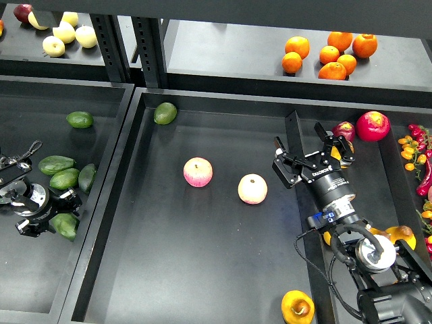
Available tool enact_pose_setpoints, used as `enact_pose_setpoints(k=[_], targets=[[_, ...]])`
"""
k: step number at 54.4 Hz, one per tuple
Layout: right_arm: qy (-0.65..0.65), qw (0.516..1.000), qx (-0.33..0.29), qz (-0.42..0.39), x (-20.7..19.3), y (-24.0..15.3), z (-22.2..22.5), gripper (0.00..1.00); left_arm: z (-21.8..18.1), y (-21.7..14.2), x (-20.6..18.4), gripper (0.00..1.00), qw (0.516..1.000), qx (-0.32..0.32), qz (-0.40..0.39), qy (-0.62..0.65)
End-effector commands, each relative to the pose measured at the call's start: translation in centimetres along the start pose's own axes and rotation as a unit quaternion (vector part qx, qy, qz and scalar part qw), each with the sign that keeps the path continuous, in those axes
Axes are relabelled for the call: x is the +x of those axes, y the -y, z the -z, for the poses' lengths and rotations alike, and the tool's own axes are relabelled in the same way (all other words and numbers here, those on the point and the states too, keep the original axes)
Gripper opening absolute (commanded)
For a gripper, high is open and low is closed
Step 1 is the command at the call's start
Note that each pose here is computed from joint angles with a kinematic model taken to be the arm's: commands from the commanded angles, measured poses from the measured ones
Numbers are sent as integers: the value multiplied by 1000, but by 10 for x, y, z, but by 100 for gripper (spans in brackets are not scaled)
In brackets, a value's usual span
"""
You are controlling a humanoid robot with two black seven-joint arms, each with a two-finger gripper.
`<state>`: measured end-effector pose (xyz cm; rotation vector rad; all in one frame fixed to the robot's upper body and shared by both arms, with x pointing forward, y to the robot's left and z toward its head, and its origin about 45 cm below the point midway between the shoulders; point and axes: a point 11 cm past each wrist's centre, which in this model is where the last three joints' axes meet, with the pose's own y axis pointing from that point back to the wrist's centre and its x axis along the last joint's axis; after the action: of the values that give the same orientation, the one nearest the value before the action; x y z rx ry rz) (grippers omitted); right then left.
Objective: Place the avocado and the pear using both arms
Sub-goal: 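Raise the left gripper and bring it back over the middle bin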
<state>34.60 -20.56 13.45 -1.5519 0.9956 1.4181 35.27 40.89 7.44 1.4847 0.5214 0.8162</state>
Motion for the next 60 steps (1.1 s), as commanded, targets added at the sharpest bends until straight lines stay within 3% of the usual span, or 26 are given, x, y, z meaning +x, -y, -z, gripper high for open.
enact_pose_setpoints(k=[1, 10, 31, 46, 60], targets=[[0, 1000, 1, 1, 0, 0, 0, 100, -13, -13, 11, 91, 1000, -20, -9, -6], [0, 1000, 0, -1, 1, -1, 0, 100, -38, -40, 33, 98, 995, -80, -20, -50], [0, 1000, -4, -5, 3, -2, -2, 100, -89, -77, 42, 99, 941, -263, 53, -208], [-4, 1000, -17, -5, 3, 0, -8, 100, -126, -81, 14, 99, 861, -364, 165, -315], [-65, 996, -43, -31, 6, -17, 28, 100, -172, -86, -30, 99, 752, -443, 283, -396]])
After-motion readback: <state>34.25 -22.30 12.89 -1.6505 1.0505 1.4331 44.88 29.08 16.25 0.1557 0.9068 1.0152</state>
